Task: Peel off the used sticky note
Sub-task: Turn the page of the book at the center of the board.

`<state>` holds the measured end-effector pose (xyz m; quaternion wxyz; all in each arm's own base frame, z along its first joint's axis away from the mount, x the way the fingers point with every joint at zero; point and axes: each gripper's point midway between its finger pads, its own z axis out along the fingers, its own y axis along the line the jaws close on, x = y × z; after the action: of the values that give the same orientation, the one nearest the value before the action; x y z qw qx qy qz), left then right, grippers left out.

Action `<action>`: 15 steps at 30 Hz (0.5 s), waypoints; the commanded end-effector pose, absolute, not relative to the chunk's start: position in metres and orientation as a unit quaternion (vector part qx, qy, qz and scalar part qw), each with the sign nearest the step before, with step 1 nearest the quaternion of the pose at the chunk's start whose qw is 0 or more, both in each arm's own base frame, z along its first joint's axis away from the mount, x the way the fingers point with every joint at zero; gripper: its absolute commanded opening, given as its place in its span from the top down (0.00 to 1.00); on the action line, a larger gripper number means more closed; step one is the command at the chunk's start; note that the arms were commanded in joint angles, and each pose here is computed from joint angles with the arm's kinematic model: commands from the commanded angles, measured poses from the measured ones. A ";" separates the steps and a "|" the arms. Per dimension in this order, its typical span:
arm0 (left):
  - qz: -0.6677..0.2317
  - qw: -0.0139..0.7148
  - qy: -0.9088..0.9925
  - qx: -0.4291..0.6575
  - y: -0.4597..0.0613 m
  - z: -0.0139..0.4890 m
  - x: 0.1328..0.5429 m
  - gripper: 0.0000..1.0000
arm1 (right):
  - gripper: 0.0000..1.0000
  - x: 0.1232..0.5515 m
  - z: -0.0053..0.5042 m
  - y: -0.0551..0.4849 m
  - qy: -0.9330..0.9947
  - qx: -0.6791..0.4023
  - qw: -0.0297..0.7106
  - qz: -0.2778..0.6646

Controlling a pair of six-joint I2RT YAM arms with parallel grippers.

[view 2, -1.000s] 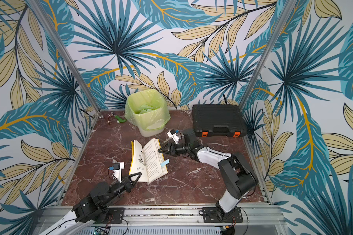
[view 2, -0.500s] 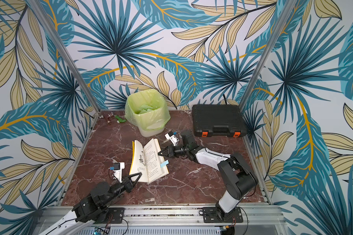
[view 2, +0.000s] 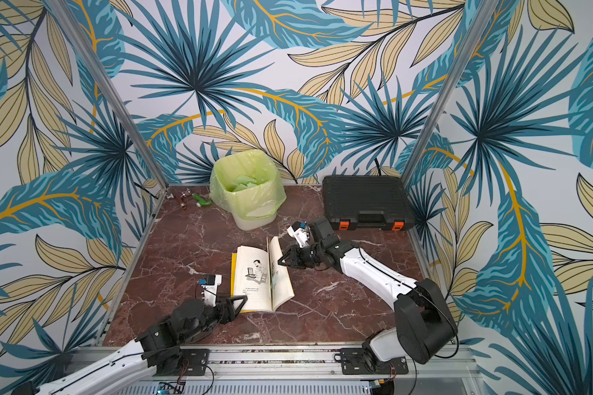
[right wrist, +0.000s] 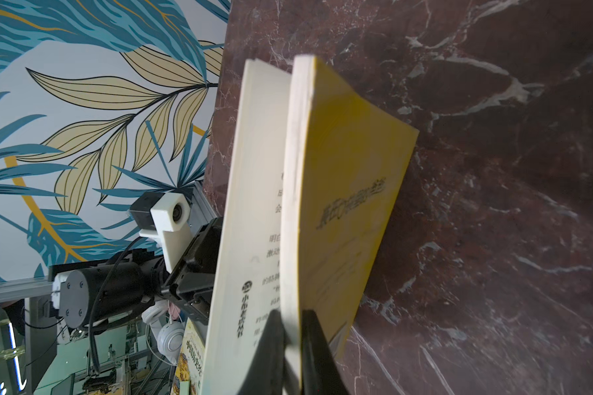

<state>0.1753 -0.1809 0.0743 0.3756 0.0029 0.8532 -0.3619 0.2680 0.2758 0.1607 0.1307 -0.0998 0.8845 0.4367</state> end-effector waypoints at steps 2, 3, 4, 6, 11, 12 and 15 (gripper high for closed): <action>-0.365 0.411 0.835 0.023 -0.192 0.112 0.189 0.24 | 1.00 0.263 0.161 0.270 0.892 -0.096 0.131 0.421; -0.363 0.413 0.834 0.029 -0.193 0.118 0.191 0.23 | 1.00 0.263 0.160 0.271 0.892 -0.093 0.132 0.422; -0.362 0.416 0.834 0.031 -0.194 0.124 0.192 0.22 | 1.00 0.264 0.159 0.271 0.891 -0.092 0.134 0.424; -0.357 0.423 0.832 0.037 -0.194 0.135 0.193 0.19 | 1.00 0.265 0.155 0.270 0.892 -0.089 0.136 0.422; -0.345 0.467 0.814 0.023 -0.181 0.174 0.199 0.17 | 1.00 0.264 0.144 0.268 0.896 -0.085 0.132 0.415; -0.347 0.476 0.808 0.019 -0.178 0.184 0.200 0.18 | 1.00 0.263 0.142 0.268 0.896 -0.085 0.131 0.415; -0.355 0.493 0.794 0.010 -0.176 0.205 0.202 0.24 | 1.00 0.262 0.136 0.266 0.898 -0.081 0.129 0.412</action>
<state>0.1978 -0.1850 0.1905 0.4730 0.0160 0.7973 -0.3746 0.2630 0.2639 0.1352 0.1208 -0.0791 0.9036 0.4033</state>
